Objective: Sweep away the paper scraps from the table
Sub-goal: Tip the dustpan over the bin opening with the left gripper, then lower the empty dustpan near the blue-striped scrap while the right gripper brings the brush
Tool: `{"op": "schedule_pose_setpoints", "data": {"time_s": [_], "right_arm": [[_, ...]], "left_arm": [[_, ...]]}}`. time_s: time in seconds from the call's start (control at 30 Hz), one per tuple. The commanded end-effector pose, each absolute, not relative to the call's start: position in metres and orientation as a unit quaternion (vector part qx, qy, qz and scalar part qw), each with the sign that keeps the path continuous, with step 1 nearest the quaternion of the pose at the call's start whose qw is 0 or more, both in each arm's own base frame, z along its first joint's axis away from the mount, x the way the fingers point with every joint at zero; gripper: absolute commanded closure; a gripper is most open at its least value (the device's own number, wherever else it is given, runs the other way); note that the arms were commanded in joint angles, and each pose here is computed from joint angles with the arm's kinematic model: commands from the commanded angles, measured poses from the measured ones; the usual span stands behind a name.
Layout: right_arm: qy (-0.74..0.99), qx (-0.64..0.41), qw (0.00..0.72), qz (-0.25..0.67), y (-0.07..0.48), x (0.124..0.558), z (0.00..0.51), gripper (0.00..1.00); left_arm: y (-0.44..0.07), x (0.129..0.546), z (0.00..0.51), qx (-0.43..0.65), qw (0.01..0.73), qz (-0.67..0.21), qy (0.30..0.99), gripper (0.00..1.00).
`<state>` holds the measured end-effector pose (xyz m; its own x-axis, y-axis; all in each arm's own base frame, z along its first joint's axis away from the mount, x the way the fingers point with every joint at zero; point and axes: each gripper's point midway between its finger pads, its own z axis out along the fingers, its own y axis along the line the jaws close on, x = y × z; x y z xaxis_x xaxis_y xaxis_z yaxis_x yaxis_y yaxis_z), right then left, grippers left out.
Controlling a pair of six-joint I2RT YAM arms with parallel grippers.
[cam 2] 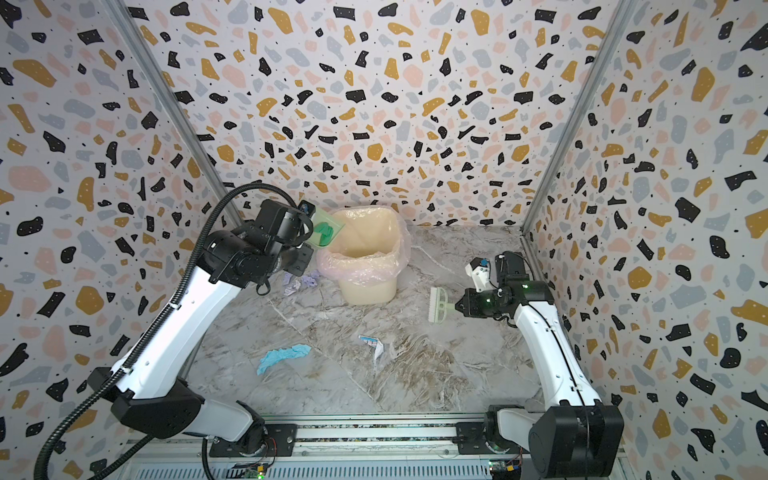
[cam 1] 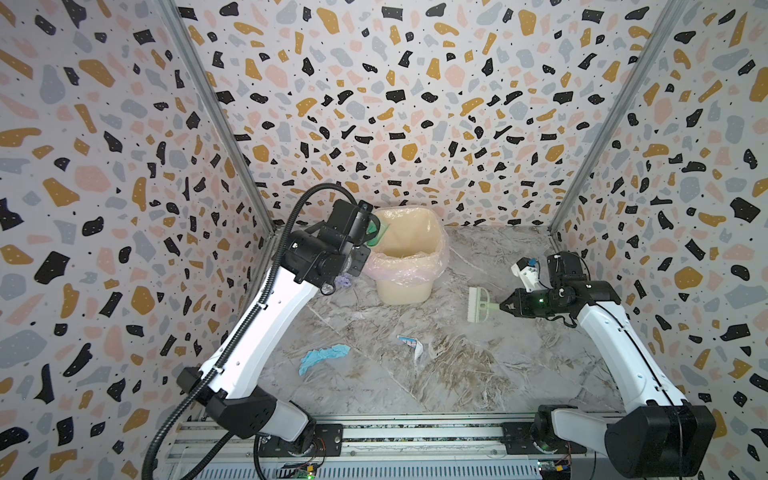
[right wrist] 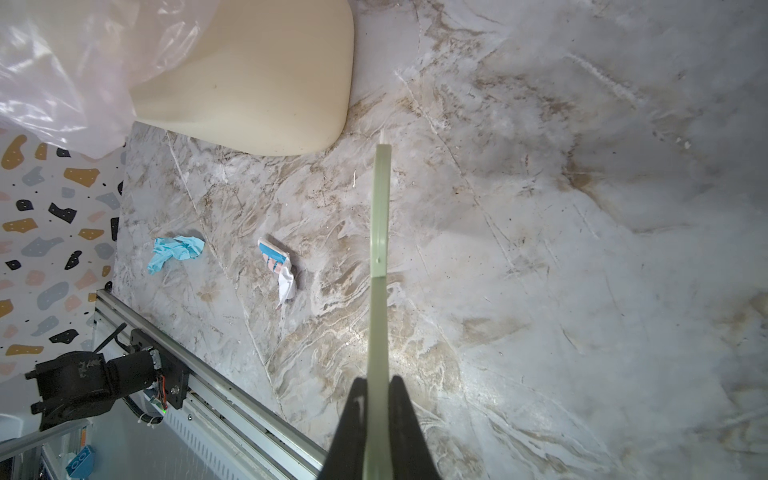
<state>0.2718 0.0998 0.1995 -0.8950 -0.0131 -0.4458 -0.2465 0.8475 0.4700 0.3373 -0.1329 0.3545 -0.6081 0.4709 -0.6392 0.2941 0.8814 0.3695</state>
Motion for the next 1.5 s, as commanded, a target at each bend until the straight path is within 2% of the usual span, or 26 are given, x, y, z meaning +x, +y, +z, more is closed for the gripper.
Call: {"op": "schedule_pose_setpoints", "data": {"time_s": [0.0, 0.57, 0.87, 1.03, 1.47], "right_arm": [[0.935, -0.078, 0.222, 0.265, 0.101, 0.264, 0.204, 1.00], [0.937, -0.081, 0.210, 0.266, 0.104, 0.262, 0.199, 1.00], [0.937, -0.086, 0.204, 0.269, 0.107, 0.263, 0.197, 1.00], [0.937, -0.087, 0.204, 0.270, 0.109, 0.264, 0.198, 1.00], [0.936, -0.090, 0.202, 0.273, 0.111, 0.263, 0.197, 1.00]], "left_arm": [[-0.136, 0.347, 0.358, 0.249, 0.391, 0.137, 0.875, 1.00], [-0.173, 0.373, 0.358, 0.363, 0.378, 0.305, 0.795, 1.00], [-0.176, 0.378, 0.380, 0.375, 0.367, 0.480, 0.703, 1.00], [-0.181, 0.376, 0.379, 0.395, 0.359, 0.507, 0.677, 1.00], [-0.175, 0.370, 0.382, 0.399, 0.364, 0.512, 0.668, 1.00]]}}
